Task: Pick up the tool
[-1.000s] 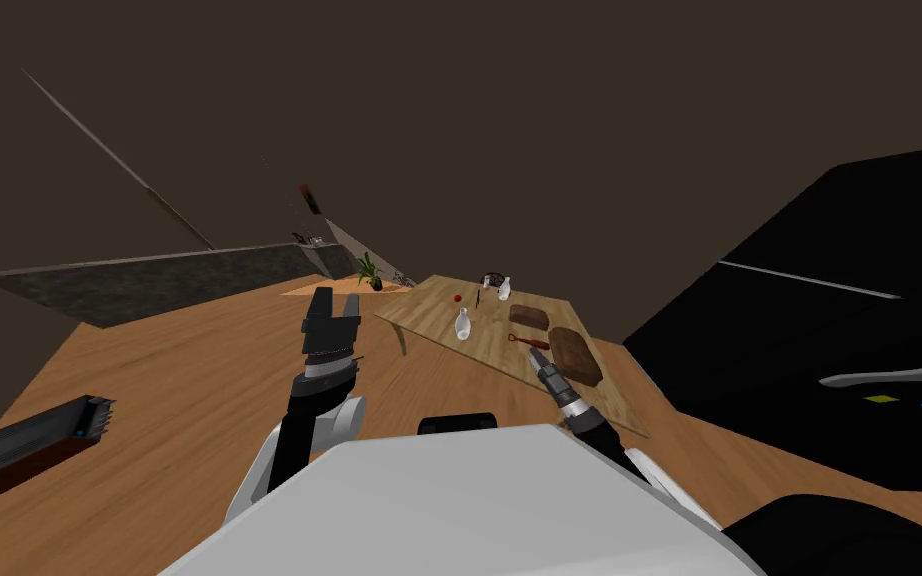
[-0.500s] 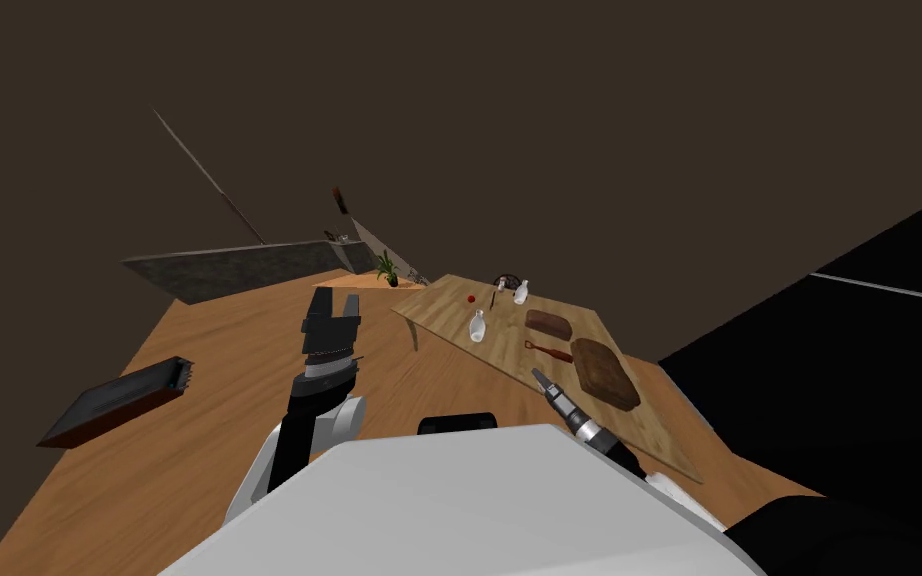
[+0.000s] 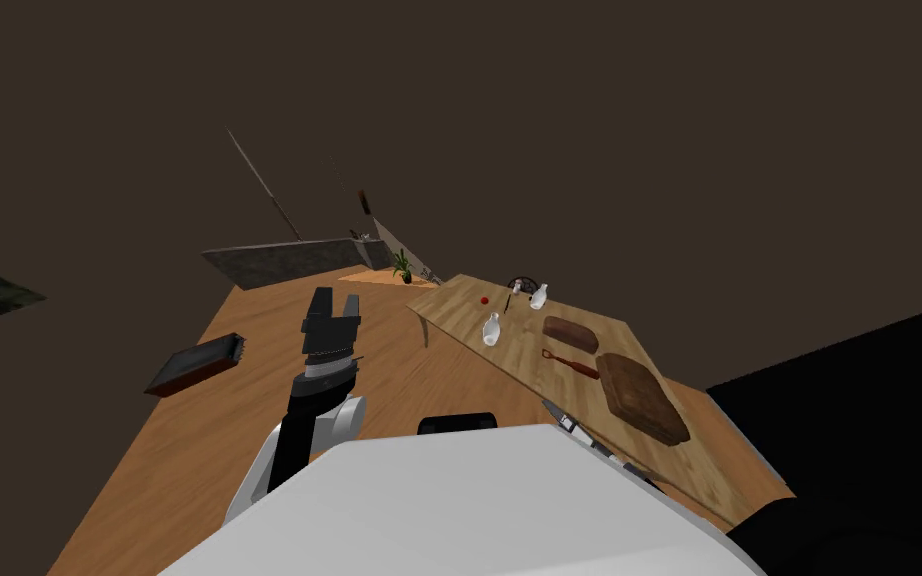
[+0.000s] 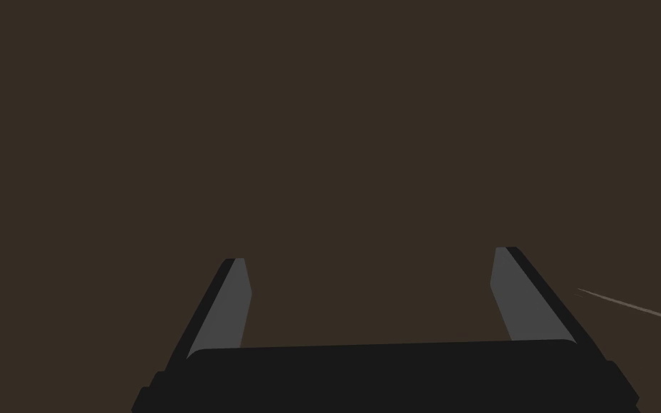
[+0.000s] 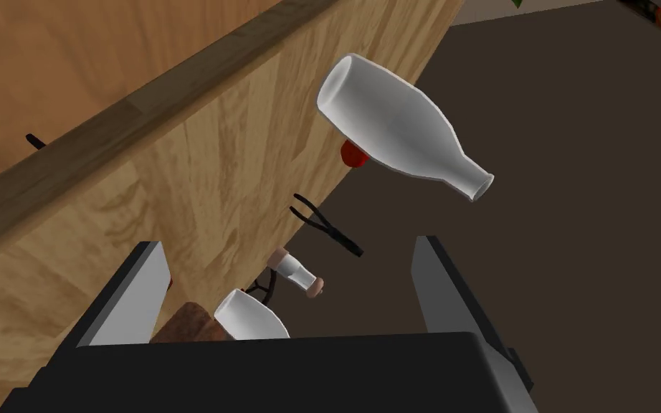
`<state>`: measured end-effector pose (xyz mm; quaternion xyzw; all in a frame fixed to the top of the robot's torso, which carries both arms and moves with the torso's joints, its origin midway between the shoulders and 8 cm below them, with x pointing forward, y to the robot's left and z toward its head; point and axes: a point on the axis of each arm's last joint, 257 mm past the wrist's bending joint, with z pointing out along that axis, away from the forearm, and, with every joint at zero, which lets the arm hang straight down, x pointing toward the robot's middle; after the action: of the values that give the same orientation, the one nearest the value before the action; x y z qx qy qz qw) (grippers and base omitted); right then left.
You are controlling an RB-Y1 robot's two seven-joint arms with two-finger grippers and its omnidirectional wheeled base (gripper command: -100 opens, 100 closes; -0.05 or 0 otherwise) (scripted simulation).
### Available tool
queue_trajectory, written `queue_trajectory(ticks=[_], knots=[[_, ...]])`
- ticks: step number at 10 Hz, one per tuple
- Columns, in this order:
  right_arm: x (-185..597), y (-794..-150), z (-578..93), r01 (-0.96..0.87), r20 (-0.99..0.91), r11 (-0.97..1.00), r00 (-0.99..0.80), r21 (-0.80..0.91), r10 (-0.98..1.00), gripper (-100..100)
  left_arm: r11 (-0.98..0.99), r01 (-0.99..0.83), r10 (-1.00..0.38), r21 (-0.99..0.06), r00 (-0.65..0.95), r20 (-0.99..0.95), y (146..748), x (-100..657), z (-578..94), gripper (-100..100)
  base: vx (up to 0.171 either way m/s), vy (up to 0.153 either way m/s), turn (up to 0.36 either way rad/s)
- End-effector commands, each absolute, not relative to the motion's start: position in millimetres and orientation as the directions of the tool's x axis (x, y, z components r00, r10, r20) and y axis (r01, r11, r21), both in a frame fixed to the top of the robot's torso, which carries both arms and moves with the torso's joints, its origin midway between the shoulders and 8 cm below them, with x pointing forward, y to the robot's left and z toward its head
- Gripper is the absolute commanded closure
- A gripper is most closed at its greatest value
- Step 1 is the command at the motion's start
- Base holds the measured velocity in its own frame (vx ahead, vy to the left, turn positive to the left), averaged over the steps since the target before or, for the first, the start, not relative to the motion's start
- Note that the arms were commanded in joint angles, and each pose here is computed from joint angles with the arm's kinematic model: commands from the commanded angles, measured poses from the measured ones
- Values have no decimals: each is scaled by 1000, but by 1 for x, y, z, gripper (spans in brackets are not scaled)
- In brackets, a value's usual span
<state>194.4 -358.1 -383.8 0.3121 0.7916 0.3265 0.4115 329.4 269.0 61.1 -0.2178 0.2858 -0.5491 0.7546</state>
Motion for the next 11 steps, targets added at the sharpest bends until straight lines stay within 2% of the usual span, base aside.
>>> queue_trajectory(ticks=[1, 2, 4, 6, 11], knots=[[163, -375, -410, 293, -437, 639, -527, 711, 729, -100, 302, 704, -953, -643, 234, -192, 269, 329, 61, 0, 27, 49, 311], [162, -379, -411, 295, -439, 645, -532, 705, 724, -100, 302, 704, -953, -643, 233, -192, 269, 329, 61, 0, 32, 30, 133], [104, -402, -444, 359, -408, 720, -636, 594, 655, -100, 302, 704, -953, -643, 234, -192, 269, 329, 61, 0, 36, 55, 356], [94, -416, -449, 377, -407, 734, -646, 565, 646, -100, 302, 704, -953, -643, 234, -192, 269, 329, 61, 0, 27, 24, 64], [-6, -475, -476, 407, -318, 848, -799, 338, 510, -100, 302, 704, -953, -643, 234, -192, 269, 329, 61, 0, 23, 20, 237]])
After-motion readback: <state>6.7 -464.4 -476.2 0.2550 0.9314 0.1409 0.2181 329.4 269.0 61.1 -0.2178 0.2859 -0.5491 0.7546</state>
